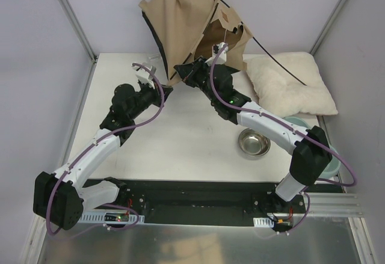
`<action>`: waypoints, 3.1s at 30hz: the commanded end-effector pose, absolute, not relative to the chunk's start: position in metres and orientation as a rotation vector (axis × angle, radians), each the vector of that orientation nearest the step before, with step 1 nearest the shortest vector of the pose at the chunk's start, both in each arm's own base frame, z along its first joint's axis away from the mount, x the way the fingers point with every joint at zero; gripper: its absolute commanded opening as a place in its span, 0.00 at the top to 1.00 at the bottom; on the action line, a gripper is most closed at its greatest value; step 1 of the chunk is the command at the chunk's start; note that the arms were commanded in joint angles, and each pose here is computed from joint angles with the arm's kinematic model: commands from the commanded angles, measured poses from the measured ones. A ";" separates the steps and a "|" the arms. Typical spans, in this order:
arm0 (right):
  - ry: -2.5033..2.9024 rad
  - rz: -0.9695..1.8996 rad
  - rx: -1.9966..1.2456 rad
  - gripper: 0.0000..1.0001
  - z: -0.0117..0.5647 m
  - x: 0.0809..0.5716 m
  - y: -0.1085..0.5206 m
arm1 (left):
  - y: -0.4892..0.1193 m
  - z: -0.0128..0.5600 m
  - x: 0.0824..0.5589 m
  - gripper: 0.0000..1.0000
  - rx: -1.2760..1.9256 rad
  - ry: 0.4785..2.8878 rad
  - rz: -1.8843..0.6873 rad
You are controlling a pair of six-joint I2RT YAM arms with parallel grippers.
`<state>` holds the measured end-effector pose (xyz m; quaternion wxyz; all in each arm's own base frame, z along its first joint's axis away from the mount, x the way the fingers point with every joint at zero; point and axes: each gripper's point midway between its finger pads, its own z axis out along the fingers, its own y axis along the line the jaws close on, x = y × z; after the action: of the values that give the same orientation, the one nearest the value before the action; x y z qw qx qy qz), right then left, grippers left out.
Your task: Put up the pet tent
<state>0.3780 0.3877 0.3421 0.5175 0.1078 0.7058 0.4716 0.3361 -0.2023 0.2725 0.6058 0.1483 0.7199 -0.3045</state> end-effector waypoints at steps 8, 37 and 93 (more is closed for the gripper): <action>1.460 0.993 0.425 1.00 0.393 0.418 0.334 | -0.192 0.275 0.337 1.00 0.277 1.744 -0.684; 1.485 1.010 0.299 1.00 0.389 0.414 0.360 | -0.200 0.296 0.335 1.00 0.275 1.761 -0.748; 1.795 0.790 -0.219 1.00 0.288 0.373 0.416 | -0.178 0.334 0.319 0.82 0.332 1.697 -0.615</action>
<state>0.3584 0.4306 0.3203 0.5502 -0.0794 0.7300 0.3977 0.3279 -0.1861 0.2676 0.5317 0.1310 0.7949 -0.2614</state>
